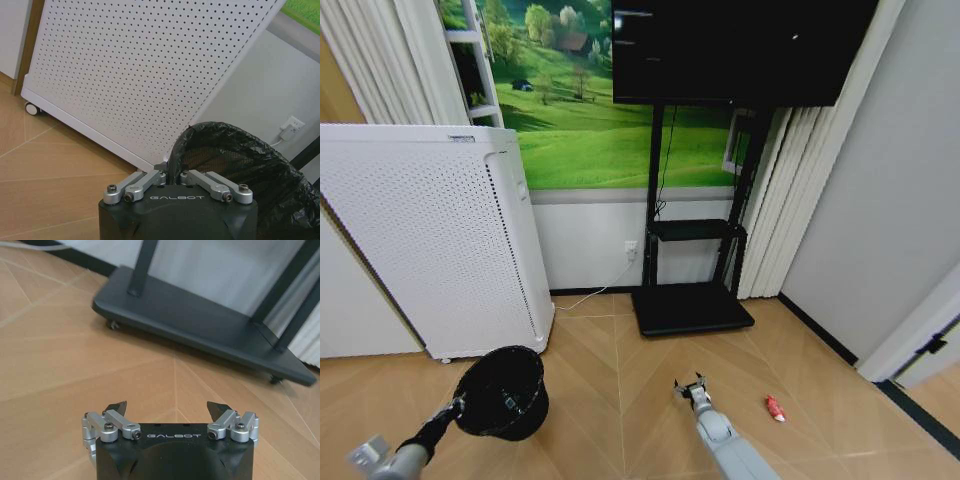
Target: Pick up the trash bin and place the garbage on the floor into it.
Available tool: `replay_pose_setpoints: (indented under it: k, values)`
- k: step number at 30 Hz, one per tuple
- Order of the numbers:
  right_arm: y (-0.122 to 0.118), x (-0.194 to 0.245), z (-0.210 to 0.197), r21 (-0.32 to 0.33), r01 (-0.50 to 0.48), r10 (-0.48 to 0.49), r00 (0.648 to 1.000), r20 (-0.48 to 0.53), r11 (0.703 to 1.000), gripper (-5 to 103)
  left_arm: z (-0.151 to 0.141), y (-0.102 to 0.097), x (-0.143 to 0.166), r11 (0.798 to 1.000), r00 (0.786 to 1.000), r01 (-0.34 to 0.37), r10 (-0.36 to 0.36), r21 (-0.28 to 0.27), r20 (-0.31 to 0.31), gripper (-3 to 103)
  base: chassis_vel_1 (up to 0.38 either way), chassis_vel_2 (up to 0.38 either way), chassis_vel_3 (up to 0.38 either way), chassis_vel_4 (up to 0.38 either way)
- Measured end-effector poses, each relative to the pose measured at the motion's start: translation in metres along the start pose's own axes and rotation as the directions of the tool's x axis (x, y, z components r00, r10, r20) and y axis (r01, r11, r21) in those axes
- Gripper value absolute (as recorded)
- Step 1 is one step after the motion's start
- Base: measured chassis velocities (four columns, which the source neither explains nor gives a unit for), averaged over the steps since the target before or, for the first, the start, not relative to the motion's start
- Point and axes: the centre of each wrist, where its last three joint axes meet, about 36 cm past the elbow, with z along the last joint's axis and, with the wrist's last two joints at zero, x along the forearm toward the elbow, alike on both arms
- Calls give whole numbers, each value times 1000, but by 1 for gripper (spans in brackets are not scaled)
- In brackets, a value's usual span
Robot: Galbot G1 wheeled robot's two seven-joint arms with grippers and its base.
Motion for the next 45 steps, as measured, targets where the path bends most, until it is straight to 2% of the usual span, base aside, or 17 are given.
replay_pose_setpoints:
  k: [8, 10, 14, 16, 21, 22, 27, 28, 30, 32, 36, 39, 41, 43, 44, 45]
  values:
    - [2, 0, 23, -33, -23, 20, 996, -88, 999, 91, 0, -10, -5, 1000, 1000, -26, 26, 1, 7, 7, 0, 0, 0, 0]
    - [6, -1, 31, -71, -32, 21, 990, -140, 997, 91, -1, -16, -5, 999, 999, -40, 40, 1, 8, 7, 0, 0, 0, 0]
    - [12, -3, 36, -120, -35, 13, 984, -176, 992, 91, -2, -17, -6, 999, 999, -40, 40, -3, 7, 7, 0, 0, 0, 0]
    - [18, -6, 35, -184, -48, 5, 974, -225, 982, 89, -2, -18, -5, 999, 999, -42, 42, -5, 6, 7, 0, 0, 0, 0]
    - [23, -11, 30, -222, -65, 8, 968, -249, 973, 86, -4, -17, -5, 999, 999, -44, 44, -9, 3, 7, 0, 0, 0, 0]
    - [24, -17, 19, -248, -80, 13, 965, -260, 965, 83, -5, -17, -6, 999, 999, -45, 45, -10, 4, 7, 0, 0, 0, 0]
    - [24, -20, 15, -251, -81, 12, 964, -267, 965, 74, -4, -17, -5, 999, 999, -44, 44, -6, 5, 7, 0, 0, 0, 0]
    - [25, -21, 14, -250, -82, 11, 962, -271, 965, 68, -4, -16, -5, 999, 999, -44, 44, -4, 5, 7, 0, 0, 0, 0]
    - [25, -22, 14, -250, -82, 11, 962, -272, 965, 68, -4, -16, -5, 999, 999, -44, 44, -4, 5, 7, 0, 0, 0, 0]
    - [27, -22, 15, -242, -80, 10, 960, -279, 967, 57, -5, -15, -4, 999, 999, -43, 43, -2, 10, 7, 0, 0, 0, 0]
    - [28, -20, 18, -236, -77, 7, 958, -286, 969, 54, -6, -14, -4, 999, 999, -42, 42, 2, 13, 7, 0, 0, 0, 0]
    - [32, -18, 22, -234, -78, 6, 956, -293, 969, 35, -6, -14, -4, 999, 999, -43, 42, 5, 16, 7, 0, 0, 0, 0]
    - [32, -17, 22, -234, -78, 7, 956, -292, 969, 35, -6, -14, -4, 999, 999, -42, 42, 6, 16, 7, 0, 0, 0, 0]
    - [33, -17, 22, -233, -80, 9, 957, -290, 969, 25, -5, -14, -4, 999, 999, -42, 42, 7, 16, 7, 0, 0, 0, 0]
    - [33, -17, 22, -233, -80, 9, 957, -290, 969, 25, -5, -14, -4, 999, 999, -42, 42, 7, 16, 7, 0, 0, 0, 0]
    - [33, -16, 22, -232, -80, 10, 958, -288, 969, 19, -4, -14, -4, 999, 999, -42, 42, 9, 16, 7, 0, 0, 0, 0]
